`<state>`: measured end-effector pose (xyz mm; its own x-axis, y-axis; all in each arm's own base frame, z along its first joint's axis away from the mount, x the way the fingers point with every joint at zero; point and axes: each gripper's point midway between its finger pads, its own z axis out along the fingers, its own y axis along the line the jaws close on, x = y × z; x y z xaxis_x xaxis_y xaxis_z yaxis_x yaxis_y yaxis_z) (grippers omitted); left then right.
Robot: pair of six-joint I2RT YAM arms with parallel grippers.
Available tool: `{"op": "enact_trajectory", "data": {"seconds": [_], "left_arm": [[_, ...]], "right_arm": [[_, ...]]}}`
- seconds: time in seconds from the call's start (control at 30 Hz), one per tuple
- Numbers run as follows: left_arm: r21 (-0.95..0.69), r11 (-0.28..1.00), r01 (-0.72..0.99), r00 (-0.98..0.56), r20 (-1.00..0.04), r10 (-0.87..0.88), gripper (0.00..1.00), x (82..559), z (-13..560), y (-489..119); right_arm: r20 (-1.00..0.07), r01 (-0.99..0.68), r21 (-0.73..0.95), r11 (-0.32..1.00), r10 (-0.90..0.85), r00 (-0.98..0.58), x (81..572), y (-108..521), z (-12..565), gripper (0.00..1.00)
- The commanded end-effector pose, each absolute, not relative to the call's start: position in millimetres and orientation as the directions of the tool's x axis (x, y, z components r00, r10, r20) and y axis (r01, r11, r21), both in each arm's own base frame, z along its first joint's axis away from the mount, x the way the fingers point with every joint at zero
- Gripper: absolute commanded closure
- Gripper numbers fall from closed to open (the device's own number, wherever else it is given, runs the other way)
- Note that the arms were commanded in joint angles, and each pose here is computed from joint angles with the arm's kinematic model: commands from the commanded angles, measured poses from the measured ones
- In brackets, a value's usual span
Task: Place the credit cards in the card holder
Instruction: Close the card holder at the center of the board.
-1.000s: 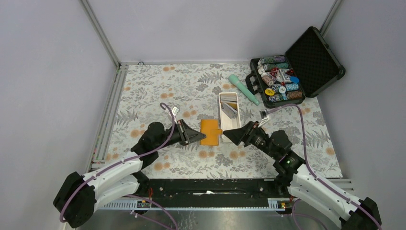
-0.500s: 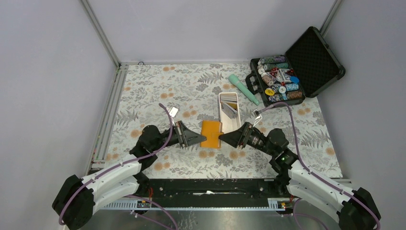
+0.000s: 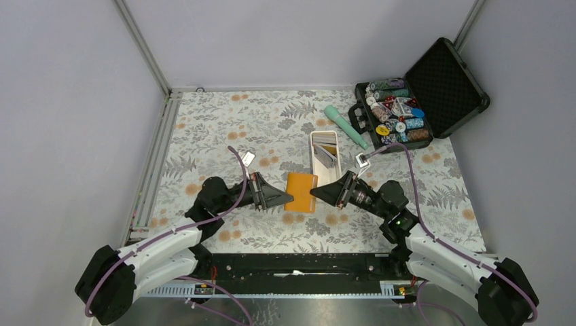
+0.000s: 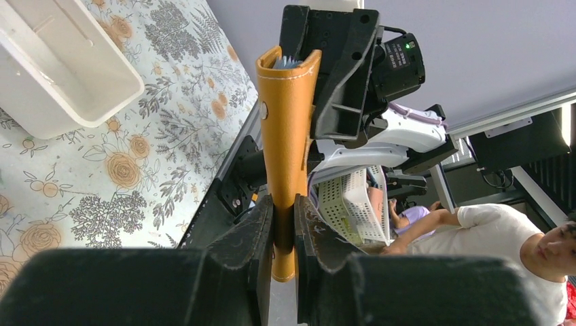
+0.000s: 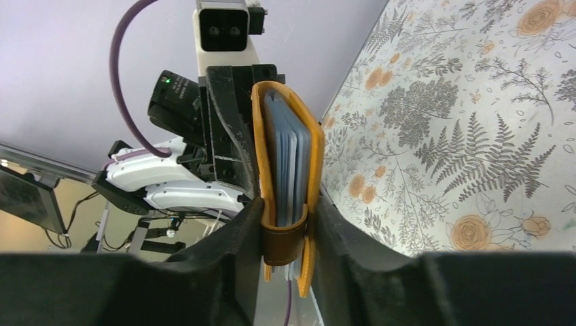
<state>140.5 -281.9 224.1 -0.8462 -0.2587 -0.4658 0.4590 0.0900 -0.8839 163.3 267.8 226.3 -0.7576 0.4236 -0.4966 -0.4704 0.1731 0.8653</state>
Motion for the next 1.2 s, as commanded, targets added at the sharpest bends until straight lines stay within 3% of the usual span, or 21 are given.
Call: {"op": "enact_trajectory", "data": {"seconds": [0.0,0.1,0.3,0.47,0.57,0.8,0.93,1.17], "left_arm": [[-0.836,0.022,0.548,-0.806,-0.535,-0.252,0.95,135,252,-285],[-0.838,0.024,0.545,-0.808,-0.533,-0.25,0.83,137,253,-288],[-0.839,0.019,0.543,-0.812,-0.531,-0.241,0.38,135,254,-291],[-0.838,0.02,0.545,-0.809,-0.532,-0.248,0.28,136,252,-291],[-0.84,0.011,0.542,-0.814,-0.528,-0.242,0.27,134,250,-291],[-0.784,-0.189,0.591,-0.803,-0.549,-0.233,0.31,110,287,-287],[-0.772,-0.205,0.602,-0.797,-0.565,-0.213,0.42,105,293,-288],[-0.77,-0.168,0.616,-0.786,-0.586,-0.197,0.69,103,291,-295]], "right_arm": [[-0.529,-0.542,0.834,0.103,0.426,-0.734,161,272,256,0.65],[-0.523,-0.536,0.839,0.1,0.425,-0.739,161,273,253,0.76],[-0.519,-0.548,0.834,0.073,0.443,-0.731,159,271,259,0.9],[-0.522,-0.566,0.823,0.049,0.459,-0.719,156,268,269,0.94],[-0.514,-0.578,0.816,0.01,0.469,-0.718,151,266,278,0.95],[-0.528,-0.621,0.781,-0.067,0.462,-0.713,139,265,293,0.98],[-0.543,-0.637,0.764,-0.099,0.435,-0.719,134,268,298,0.98],[-0.552,-0.645,0.748,-0.156,0.392,-0.736,125,272,306,0.99]]}}
